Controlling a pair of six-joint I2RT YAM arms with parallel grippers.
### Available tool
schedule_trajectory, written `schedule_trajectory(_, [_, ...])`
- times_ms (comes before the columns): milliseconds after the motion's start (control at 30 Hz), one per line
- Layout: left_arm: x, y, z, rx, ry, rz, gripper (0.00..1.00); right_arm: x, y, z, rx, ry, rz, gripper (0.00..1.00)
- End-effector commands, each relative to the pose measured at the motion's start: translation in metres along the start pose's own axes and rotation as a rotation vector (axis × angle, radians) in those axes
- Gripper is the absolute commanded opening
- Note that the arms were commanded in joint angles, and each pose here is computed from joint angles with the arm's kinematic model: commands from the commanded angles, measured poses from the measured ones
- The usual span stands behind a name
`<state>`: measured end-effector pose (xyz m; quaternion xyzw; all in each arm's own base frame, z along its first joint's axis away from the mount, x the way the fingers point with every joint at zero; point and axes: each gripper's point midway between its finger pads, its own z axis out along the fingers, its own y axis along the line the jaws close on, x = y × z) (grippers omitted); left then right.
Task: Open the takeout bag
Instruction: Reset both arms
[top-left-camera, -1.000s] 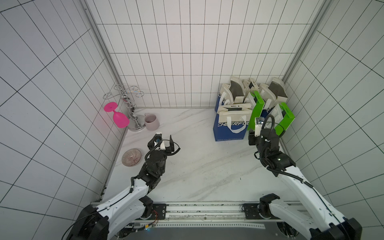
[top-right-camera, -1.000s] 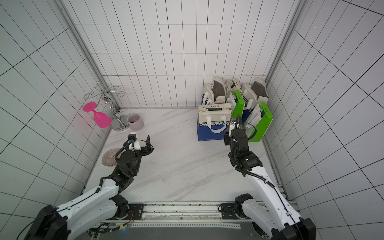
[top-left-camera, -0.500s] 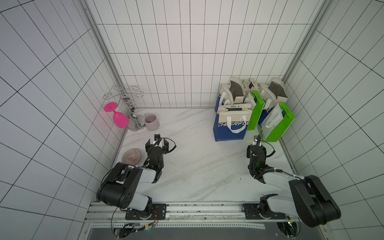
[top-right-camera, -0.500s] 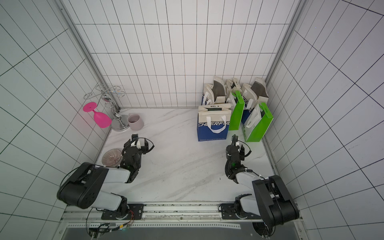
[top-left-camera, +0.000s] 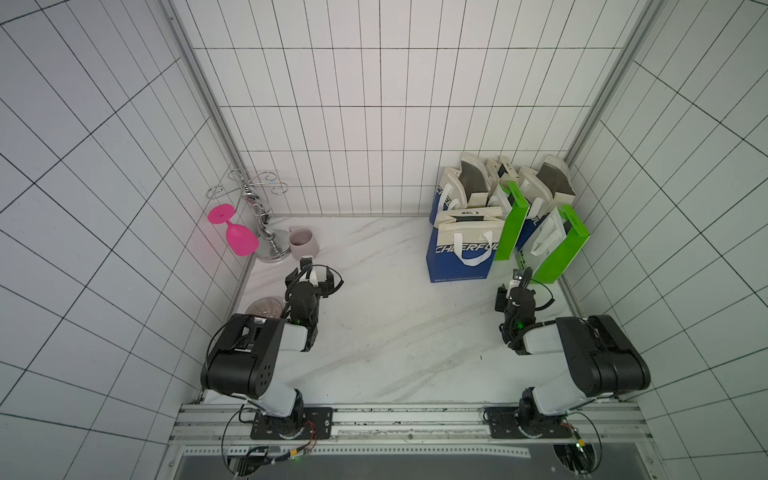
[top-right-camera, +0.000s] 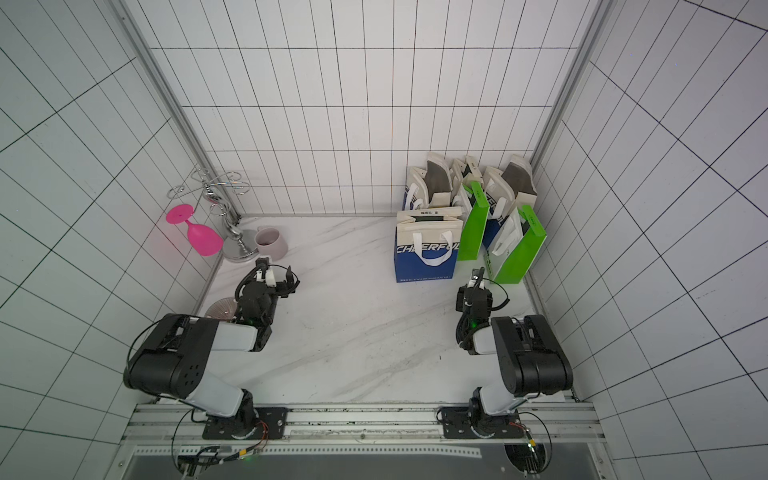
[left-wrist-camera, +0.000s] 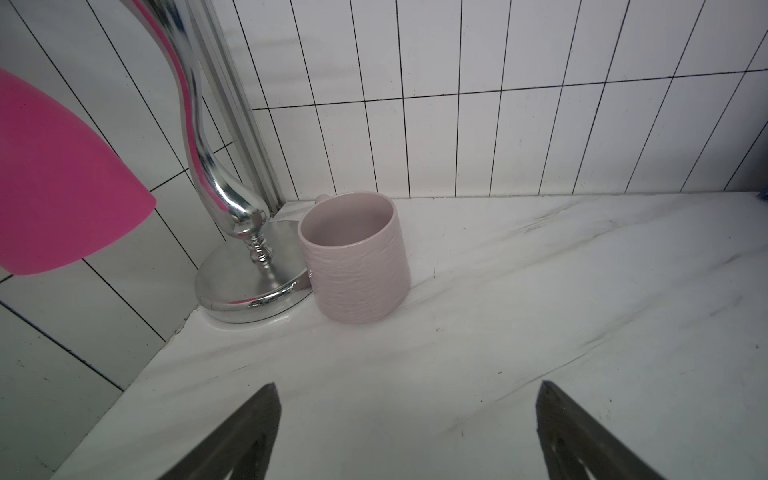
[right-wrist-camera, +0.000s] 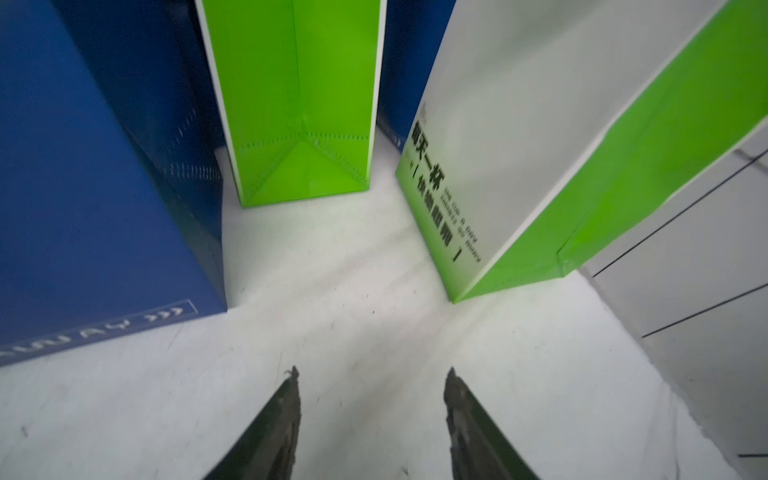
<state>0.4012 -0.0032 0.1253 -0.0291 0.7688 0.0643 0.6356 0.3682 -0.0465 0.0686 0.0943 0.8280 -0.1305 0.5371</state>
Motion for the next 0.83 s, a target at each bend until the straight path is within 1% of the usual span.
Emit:
schedule_trajectory(0, [0.0011,-0.0033,0.0019,0.028,0.013,-0.014,0.97,-0.0396,0.0020,0.0104,-0.036,-0.106,0.089,0.96])
schedule_trajectory(33, [0.0005,-0.0030,0.0017,0.027,0.009,-0.014,0.97,-0.0387,0.0010,0.0079,-0.036,-0.086,0.093,0.99])
schedule_trajectory(67, [0.0008,-0.0036,0.0018,0.028,0.010,-0.013,0.97,-0.0347,0.0015,0.0080,-0.040,-0.048,0.093,0.99])
schedule_trajectory(133, [0.0004,-0.0033,0.0020,0.027,0.011,-0.016,0.97,-0.0389,0.0043,0.0099,-0.036,-0.084,0.076,0.99])
schedule_trajectory(200, [0.0004,-0.0033,0.0022,0.028,0.012,-0.016,0.98,-0.0365,0.0072,0.0099,-0.046,-0.061,0.062,0.99])
schedule_trajectory(467, [0.0003,-0.0030,0.0023,0.027,0.012,-0.017,0.97,-0.0382,0.0075,0.0100,-0.048,-0.070,0.064,0.99])
schedule_trajectory(700, [0.0002,-0.0029,0.0023,0.027,0.012,-0.016,0.97,-0.0360,0.0096,0.0146,-0.063,-0.044,0.067,0.99])
schedule_trajectory(800, [-0.0001,-0.0027,0.0023,0.026,0.011,-0.017,0.97,-0.0376,0.0083,0.0101,-0.066,-0.068,0.065,0.99])
